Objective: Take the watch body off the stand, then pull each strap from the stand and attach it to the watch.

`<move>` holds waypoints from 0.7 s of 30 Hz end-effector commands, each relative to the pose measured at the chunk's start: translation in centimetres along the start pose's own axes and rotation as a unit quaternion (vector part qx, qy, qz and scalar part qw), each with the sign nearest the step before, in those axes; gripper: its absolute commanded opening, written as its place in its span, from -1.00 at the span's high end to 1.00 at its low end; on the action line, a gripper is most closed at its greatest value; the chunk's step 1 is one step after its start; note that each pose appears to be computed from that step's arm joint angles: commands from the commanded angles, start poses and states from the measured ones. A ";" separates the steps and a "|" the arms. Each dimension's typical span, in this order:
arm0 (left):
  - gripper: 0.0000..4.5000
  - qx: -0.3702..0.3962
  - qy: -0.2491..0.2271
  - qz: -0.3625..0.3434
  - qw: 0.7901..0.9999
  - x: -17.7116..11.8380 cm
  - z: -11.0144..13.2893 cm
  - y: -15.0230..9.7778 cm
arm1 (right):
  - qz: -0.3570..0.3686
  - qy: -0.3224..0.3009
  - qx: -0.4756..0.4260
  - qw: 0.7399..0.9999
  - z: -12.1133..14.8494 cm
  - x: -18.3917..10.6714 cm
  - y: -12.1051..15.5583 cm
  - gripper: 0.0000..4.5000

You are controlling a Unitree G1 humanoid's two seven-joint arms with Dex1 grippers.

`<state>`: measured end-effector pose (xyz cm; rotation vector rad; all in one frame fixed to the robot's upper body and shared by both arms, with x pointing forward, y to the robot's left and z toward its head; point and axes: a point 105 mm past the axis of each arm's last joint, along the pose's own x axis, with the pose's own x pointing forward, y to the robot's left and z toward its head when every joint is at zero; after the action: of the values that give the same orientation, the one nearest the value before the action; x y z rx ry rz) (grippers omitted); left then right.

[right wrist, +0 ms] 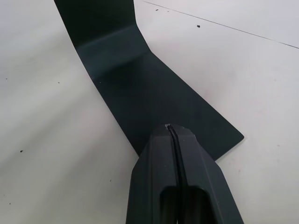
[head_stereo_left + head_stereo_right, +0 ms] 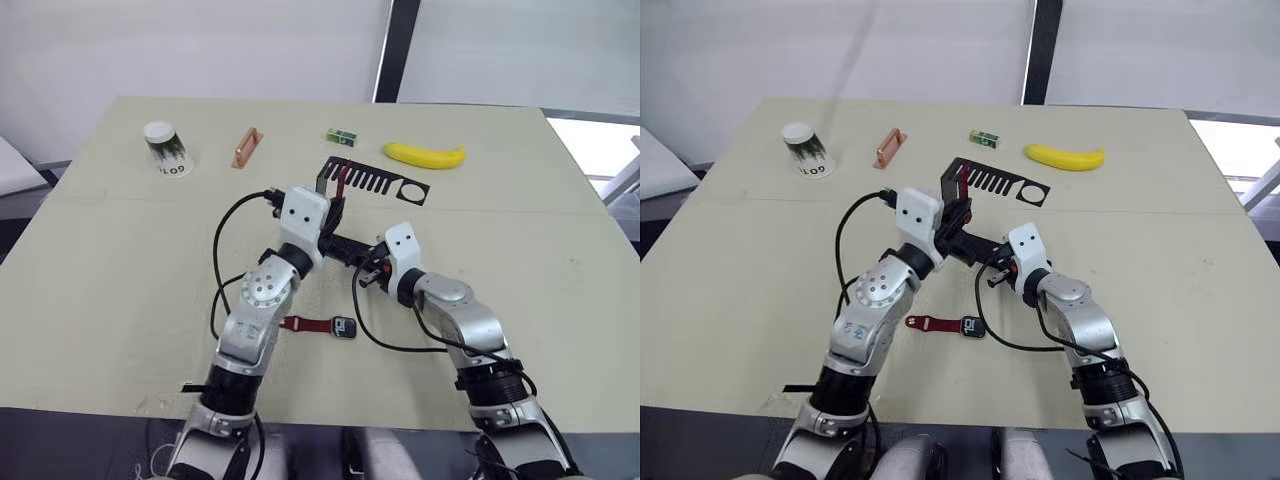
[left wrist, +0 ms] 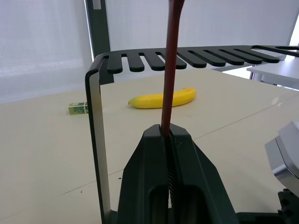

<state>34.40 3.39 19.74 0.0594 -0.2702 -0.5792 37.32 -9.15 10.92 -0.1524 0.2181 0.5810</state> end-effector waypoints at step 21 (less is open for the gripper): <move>1.00 -0.260 0.076 -0.478 0.836 -6.7 4.1 -1.7 | 0.303 -0.164 0.112 0.932 8.9 -15.2 5.1 -0.97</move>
<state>27.18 6.10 21.24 -0.2699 0.0998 -1.5460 24.47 -11.48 21.09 0.1494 0.0329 1.1314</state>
